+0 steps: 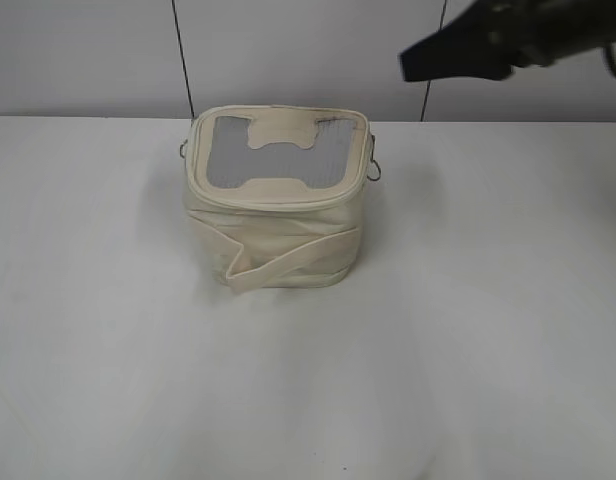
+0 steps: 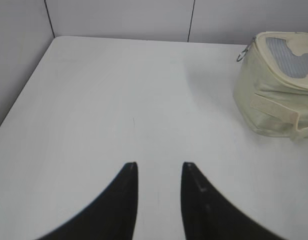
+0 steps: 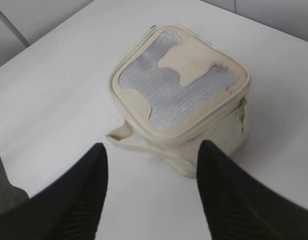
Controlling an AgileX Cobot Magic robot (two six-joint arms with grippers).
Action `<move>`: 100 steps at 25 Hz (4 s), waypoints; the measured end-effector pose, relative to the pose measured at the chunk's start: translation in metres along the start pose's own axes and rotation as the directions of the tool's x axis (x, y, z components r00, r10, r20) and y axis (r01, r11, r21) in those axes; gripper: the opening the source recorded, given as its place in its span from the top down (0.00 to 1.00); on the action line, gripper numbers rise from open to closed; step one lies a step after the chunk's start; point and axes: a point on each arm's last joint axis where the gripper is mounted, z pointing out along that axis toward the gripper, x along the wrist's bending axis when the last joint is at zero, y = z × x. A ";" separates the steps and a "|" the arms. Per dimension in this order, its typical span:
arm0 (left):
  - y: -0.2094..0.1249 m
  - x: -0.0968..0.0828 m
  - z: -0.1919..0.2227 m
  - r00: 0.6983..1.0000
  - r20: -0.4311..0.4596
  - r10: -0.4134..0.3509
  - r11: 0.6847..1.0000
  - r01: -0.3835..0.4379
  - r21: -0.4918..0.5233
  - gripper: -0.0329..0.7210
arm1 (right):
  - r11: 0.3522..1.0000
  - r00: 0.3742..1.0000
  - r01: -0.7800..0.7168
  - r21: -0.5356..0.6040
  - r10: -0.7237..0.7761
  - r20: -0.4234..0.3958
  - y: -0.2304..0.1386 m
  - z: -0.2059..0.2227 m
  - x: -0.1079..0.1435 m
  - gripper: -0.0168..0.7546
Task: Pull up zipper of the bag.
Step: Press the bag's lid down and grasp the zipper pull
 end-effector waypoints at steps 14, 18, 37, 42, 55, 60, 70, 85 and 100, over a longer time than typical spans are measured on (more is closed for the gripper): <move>0.000 0.000 0.000 1.000 -0.001 0.001 1.000 -0.001 0.000 0.64 | 0.977 0.947 0.184 0.104 -0.148 -0.286 0.062 0.217 -0.043 0.39; 0.000 0.000 0.000 1.000 -0.002 0.001 1.000 -0.001 0.000 0.64 | 0.979 0.949 0.175 0.102 -0.140 -0.282 0.061 0.240 -0.047 0.39; 0.080 -0.045 0.124 0.893 0.443 -0.080 0.988 0.013 0.152 0.64 | 0.963 0.960 0.158 0.219 -0.098 -0.261 0.036 0.263 -0.057 0.91; 0.109 -0.052 0.220 0.773 0.627 -0.096 0.974 -0.059 0.221 0.62 | 0.962 0.959 0.144 0.234 -0.077 -0.271 0.035 0.262 -0.055 0.91; 0.051 -0.049 0.390 0.591 0.666 0.456 0.805 -0.593 -0.024 0.43 | 0.962 0.961 0.124 0.245 -0.055 -0.271 0.035 0.261 -0.055 0.91; 0.039 -0.070 0.405 0.569 0.640 0.516 0.786 -0.611 -0.091 0.43 | 0.962 0.961 0.122 0.245 -0.053 -0.273 0.035 0.261 -0.055 0.92; 0.043 -0.078 0.418 0.579 0.594 0.558 0.788 -0.594 -0.162 0.43 | 0.962 0.961 0.120 0.246 -0.050 -0.273 0.035 0.261 -0.055 0.92; 0.045 -0.101 0.444 0.546 0.591 0.594 0.763 -0.615 -0.198 0.74 | 0.962 0.960 0.116 0.248 -0.045 -0.276 0.035 0.261 -0.055 0.92; 0.042 -0.089 0.391 0.597 0.560 0.574 0.744 -0.666 -0.053 0.95 | 0.963 0.967 0.045 0.264 0.025 -0.254 0.035 0.261 -0.055 0.92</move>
